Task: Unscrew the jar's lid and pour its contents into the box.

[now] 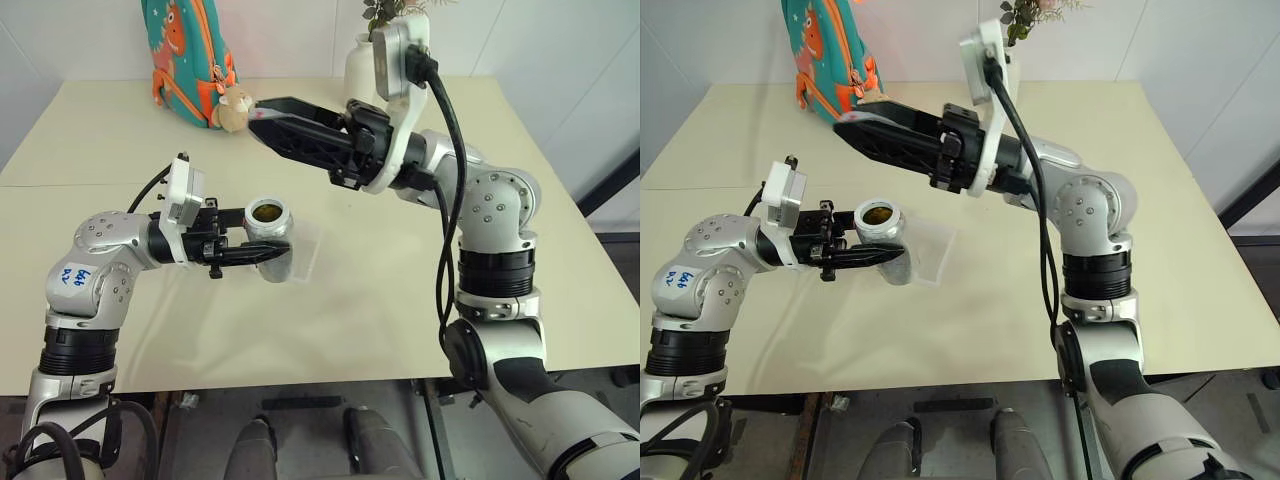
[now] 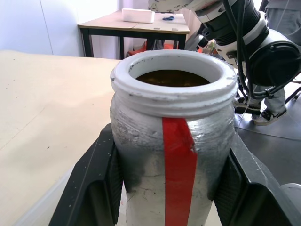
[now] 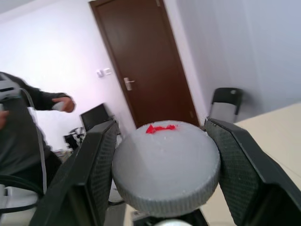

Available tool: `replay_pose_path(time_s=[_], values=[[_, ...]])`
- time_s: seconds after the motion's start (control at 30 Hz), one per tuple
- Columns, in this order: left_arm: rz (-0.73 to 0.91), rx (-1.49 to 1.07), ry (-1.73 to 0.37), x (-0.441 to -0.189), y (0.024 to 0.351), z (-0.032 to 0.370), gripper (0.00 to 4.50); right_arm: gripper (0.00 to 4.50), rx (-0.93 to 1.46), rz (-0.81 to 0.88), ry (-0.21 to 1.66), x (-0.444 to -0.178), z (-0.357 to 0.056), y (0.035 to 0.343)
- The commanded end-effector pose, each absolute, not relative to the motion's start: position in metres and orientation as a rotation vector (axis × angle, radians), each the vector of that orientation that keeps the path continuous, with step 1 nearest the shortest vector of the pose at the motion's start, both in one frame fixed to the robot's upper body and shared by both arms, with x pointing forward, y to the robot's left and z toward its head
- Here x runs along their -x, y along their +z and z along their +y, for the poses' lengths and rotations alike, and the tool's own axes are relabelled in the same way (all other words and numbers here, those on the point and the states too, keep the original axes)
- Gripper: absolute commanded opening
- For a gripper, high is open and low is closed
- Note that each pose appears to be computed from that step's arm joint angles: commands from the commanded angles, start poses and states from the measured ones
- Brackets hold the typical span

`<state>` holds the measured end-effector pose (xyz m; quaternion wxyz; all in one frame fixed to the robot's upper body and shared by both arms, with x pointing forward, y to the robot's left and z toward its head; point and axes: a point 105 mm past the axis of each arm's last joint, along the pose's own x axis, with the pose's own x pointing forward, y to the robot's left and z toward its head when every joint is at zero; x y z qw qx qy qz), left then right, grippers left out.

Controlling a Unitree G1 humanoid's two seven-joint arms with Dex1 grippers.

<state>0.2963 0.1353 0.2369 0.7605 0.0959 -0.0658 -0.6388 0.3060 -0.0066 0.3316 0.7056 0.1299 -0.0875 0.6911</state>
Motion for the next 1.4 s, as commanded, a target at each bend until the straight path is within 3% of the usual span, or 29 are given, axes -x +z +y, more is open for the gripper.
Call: replay_pose_path(time_s=[0.03, 0.17, 0.27, 0.47, 0.6, 0.63, 0.8, 0.93, 1.03, 1.2, 1.4], values=[[-0.186, -0.243, -1.353, -0.293, 0.245, 0.142, 2.06, 2.92, -0.174, -0.266, 1.372, -0.319, -0.035, 0.326], [-0.190, -0.221, -1.290, -0.297, 0.247, 0.155, 2.06, 2.92, -0.116, -0.218, 1.012, -0.361, -0.100, 0.275], [-0.192, -0.204, -1.268, -0.299, 0.247, 0.161, 2.06, 2.92, -0.036, -0.184, 0.853, -0.377, -0.127, 0.237], [-0.196, -0.191, -1.247, -0.307, 0.248, 0.162, 2.06, 2.92, 0.018, -0.089, 0.626, -0.398, -0.168, 0.159], [-0.199, -0.184, -1.236, -0.313, 0.253, 0.163, 2.06, 2.92, 0.043, -0.054, 0.605, -0.397, -0.178, 0.138], [-0.199, -0.182, -1.231, -0.314, 0.255, 0.163, 2.06, 3.14, 0.043, -0.048, 0.606, -0.397, -0.180, 0.137], [-0.183, -0.177, -1.188, -0.322, 0.257, 0.168, 2.06, 4.47, 0.015, -0.109, 0.673, -0.391, -0.182, 0.154], [-0.111, -0.216, -1.181, -0.323, 0.258, 0.174, 2.06, 4.47, 0.011, -0.222, 0.736, -0.378, -0.186, 0.203], [-0.083, -0.250, -1.098, -0.335, 0.267, 0.187, 2.06, 4.47, 0.075, -0.246, 0.901, -0.351, -0.164, 0.229], [-0.047, -0.381, -1.028, -0.341, 0.273, 0.200, 2.06, 4.47, 0.229, -0.246, 1.151, -0.301, -0.120, 0.254], [-0.036, -0.524, -0.898, -0.363, 0.258, 0.197, 2.06, 4.47, 0.259, -0.246, 1.209, -0.287, -0.098, 0.258]])
